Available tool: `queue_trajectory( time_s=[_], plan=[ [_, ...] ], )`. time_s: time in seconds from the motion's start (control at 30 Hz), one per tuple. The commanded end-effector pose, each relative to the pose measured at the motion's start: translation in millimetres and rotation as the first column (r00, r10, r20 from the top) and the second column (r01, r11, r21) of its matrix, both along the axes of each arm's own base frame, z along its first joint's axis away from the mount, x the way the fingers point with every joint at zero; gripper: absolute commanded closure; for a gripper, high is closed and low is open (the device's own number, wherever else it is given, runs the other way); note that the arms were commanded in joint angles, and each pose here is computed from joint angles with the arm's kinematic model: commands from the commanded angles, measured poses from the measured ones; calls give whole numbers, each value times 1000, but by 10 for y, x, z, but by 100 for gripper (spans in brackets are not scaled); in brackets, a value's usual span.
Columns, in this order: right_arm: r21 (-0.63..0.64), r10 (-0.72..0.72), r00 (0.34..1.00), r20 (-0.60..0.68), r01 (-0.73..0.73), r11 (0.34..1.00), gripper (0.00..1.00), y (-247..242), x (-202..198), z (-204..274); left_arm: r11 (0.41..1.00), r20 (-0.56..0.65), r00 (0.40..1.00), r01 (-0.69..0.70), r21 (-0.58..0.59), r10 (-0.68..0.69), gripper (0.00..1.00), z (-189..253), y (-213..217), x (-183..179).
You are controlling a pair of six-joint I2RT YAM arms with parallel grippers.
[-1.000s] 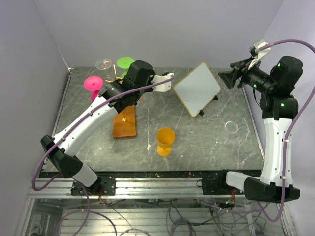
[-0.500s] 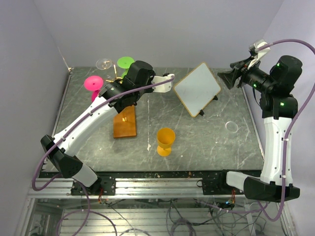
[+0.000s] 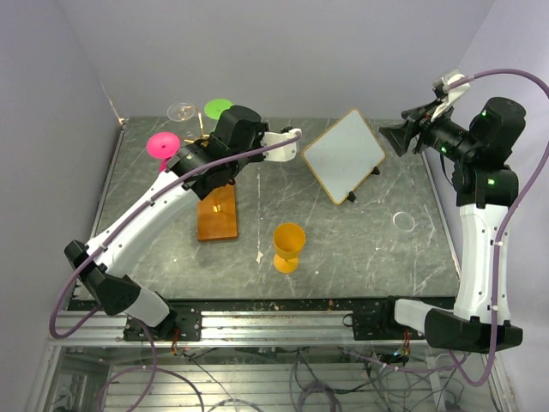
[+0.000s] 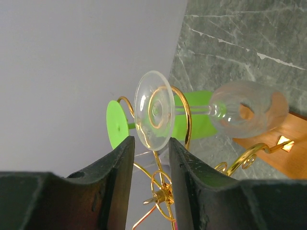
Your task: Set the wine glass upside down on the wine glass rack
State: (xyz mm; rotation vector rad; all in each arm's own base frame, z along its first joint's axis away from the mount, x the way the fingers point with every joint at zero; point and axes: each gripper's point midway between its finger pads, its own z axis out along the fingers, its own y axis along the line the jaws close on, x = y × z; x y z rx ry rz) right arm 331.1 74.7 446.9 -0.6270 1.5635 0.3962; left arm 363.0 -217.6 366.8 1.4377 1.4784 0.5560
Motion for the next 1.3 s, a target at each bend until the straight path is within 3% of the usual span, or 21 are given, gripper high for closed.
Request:
queue_trajectory(
  time_s=[0.0, 0.17, 0.5, 0.67, 0.8, 0.97, 1.27],
  plan=[
    [-13, -21, 1000, 13, 21, 1000, 35, -47, 18, -15, 999, -2, 1000, 30, -35, -30, 54, 112, 18, -126],
    [-26, -37, 999, 10, 37, 999, 34, -77, 34, -52, 994, -26, 996, 80, -80, -82, 51, 166, -33, -229],
    [-152, -175, 984, -43, 167, 974, 33, -362, -17, -442, 939, -81, 972, 191, -285, -222, 45, 384, -210, -566],
    [-211, -189, 976, -108, 163, 964, 33, -416, -91, -706, 908, -105, 963, 193, -372, -248, 26, 467, -174, -692],
    [-218, -48, 972, -230, -3, 976, 36, -226, -224, -911, 879, -124, 959, 176, -443, -255, 11, 541, -67, -782],
    [-194, 174, 941, -290, -236, 952, 38, 254, -453, -1070, 842, -137, 961, 137, -522, -242, 1, 622, 117, -837],
    [-194, 394, 848, -355, -479, 856, 36, 984, -736, -1465, 782, -117, 992, -41, -621, -42, 0, 769, 740, -658]
  ],
)
